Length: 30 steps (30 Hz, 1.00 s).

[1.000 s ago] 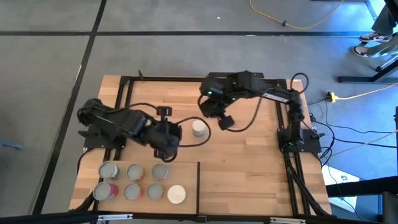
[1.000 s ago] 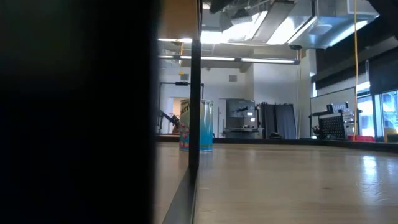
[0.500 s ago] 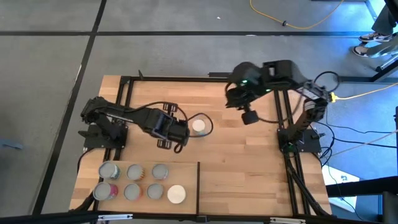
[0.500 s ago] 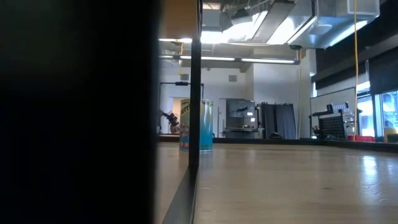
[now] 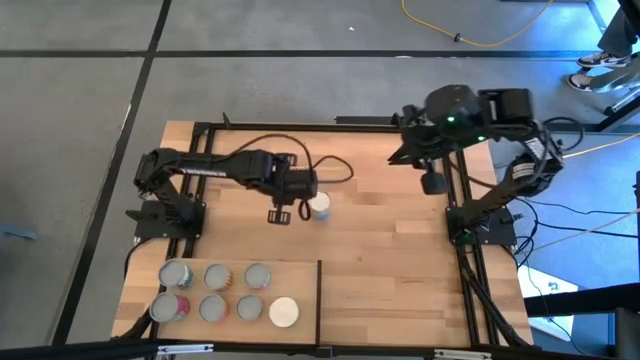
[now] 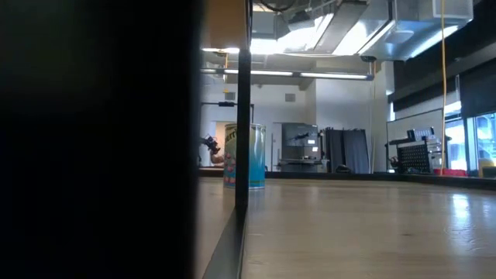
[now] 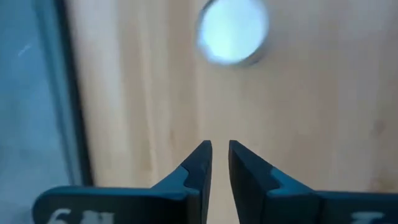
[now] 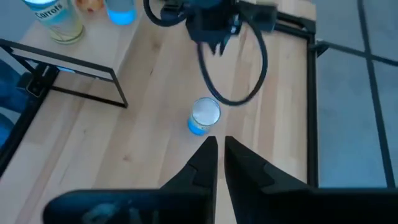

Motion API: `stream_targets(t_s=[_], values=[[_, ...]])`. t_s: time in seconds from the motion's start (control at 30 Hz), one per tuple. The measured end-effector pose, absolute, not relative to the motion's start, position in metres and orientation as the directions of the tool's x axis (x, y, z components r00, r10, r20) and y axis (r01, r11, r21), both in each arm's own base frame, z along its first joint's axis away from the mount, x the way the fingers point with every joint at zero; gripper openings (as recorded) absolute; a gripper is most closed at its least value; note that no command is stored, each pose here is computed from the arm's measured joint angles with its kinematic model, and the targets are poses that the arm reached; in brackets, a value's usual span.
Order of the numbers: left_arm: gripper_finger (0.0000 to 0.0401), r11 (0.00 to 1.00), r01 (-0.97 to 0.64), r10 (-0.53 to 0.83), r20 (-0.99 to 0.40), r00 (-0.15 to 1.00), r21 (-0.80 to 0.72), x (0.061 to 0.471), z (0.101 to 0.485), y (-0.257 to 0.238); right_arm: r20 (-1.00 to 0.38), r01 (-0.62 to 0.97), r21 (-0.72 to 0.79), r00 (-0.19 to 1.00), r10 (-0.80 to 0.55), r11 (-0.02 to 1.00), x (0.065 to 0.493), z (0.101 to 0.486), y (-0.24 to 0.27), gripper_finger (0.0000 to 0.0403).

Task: Pick and place cans onto a shelf
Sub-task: Put the canned cherries on the shelf

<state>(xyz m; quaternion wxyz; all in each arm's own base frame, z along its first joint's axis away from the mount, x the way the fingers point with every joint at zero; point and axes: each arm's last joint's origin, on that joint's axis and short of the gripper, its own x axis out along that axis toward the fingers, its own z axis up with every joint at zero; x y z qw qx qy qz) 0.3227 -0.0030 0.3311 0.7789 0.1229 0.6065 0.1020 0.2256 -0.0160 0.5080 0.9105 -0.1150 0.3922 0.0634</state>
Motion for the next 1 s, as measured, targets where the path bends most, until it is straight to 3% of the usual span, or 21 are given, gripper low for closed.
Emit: stream_targets(t_s=[0.1,0.2,0.33,0.7,1.0], values=[[0.0048,0.952,0.157,0.200,-0.924,0.327,0.262,0.332,0.330,0.003,-0.709,-0.201,-0.168,0.705,0.024,0.965,0.214,0.514,-0.015,0.0032],[0.0046,0.895,0.365,0.117,-0.924,0.363,0.257,0.337,0.320,0.004,-0.691,-0.196,-0.175,0.723,0.022,0.965,0.203,0.519,-0.014,0.0032],[0.0048,0.827,0.491,0.084,-0.924,0.373,0.273,0.341,0.302,0.004,-0.668,-0.189,-0.180,0.744,0.021,0.965,0.191,0.524,-0.013,0.0032],[0.0049,0.747,0.549,0.087,-0.875,0.477,0.374,0.351,0.252,0.002,-0.648,-0.182,-0.185,0.761,0.019,0.966,0.179,0.528,-0.012,0.0032],[0.0050,0.715,0.575,0.089,-0.868,0.488,0.397,0.350,0.240,0.003,-0.649,-0.171,-0.172,0.761,0.019,0.970,0.180,0.528,-0.012,0.0032]])
